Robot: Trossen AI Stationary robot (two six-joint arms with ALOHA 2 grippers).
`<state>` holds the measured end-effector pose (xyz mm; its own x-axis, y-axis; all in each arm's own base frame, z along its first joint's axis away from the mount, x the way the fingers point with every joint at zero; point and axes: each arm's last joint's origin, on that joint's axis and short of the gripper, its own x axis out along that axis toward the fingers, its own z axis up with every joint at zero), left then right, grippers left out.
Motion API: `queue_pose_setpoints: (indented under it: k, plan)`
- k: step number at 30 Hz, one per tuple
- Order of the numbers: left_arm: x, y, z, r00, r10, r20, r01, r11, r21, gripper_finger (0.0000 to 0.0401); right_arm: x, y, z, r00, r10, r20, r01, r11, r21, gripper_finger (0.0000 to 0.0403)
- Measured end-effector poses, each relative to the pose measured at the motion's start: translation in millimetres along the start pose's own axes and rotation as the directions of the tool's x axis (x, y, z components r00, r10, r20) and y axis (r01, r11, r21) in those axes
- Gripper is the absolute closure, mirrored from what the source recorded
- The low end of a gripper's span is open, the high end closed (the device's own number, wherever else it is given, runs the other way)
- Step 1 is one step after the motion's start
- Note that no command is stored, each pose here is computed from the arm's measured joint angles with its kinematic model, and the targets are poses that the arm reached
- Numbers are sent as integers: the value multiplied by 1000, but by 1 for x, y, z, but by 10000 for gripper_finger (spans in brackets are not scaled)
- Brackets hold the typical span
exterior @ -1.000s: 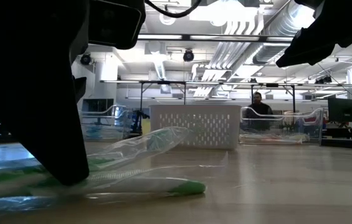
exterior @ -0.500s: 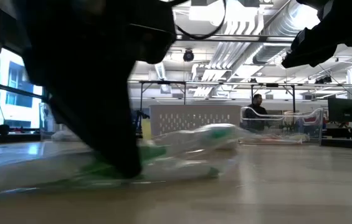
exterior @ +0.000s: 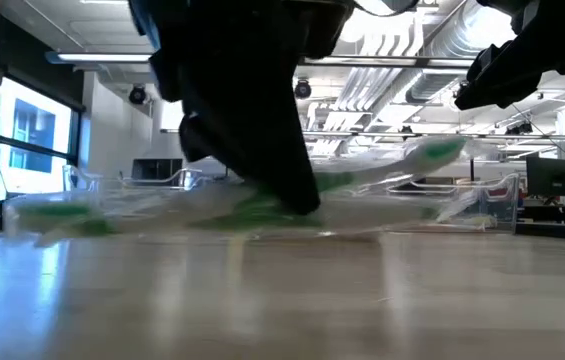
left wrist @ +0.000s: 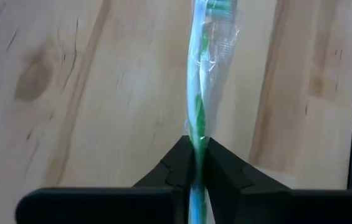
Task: Pick & Place Toothbrushes
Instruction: Put the green toothbrush into the white bin
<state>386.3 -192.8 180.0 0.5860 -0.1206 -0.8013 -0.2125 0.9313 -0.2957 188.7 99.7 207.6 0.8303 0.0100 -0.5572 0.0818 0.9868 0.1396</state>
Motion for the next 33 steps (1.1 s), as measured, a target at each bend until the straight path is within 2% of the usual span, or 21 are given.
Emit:
queue_pose_setpoints:
  k: [4,13,33]
  plan:
    - [-2,3,9,1000,-14,8,14,1000,27,375,0,0,0,1000,0,0,0,1000,0,229]
    - [-1,15,7,996,58,-61,-58,998,4,376,0,1,0,1000,22,-11,-22,1000,13,229]
    - [11,15,0,992,32,-122,-35,999,-20,377,0,1,1,1000,25,-3,-25,999,23,229]
